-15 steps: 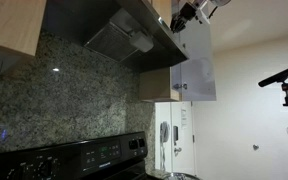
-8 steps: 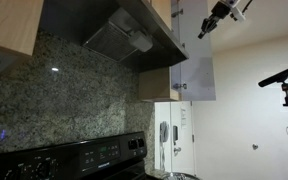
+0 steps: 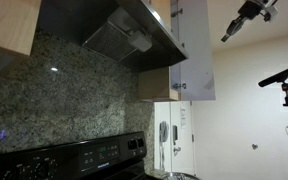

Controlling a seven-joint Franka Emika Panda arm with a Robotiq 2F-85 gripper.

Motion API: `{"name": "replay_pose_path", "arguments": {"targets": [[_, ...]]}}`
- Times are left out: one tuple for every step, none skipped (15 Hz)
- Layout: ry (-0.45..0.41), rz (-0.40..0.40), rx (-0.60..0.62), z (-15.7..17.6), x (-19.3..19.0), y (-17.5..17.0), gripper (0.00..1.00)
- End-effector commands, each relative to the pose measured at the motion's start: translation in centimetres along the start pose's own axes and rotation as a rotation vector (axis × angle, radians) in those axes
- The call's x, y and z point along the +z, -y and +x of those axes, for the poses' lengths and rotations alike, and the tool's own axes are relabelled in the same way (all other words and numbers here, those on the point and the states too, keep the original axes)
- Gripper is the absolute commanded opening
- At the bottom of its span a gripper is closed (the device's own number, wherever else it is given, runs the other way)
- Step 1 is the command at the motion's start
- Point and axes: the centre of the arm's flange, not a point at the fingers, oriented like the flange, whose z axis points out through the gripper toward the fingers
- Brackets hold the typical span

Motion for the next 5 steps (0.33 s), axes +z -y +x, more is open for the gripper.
{"name": "replay_pose_path", "arguments": {"targets": [[0.012,0.087,-0.104,-2.7,-0.1,4.6,0.01],[0.011,0.105,-0.119,-3.1,0.1,5.3,0.01],[0.016,0.07,-0.067,-1.4,1.0,3.6,0.01],[0.019,0.087,-0.082,-1.8,1.1,4.5,0.01],[0.019,0.097,-0.091,-2.1,1.1,5.0,0.01]]}}
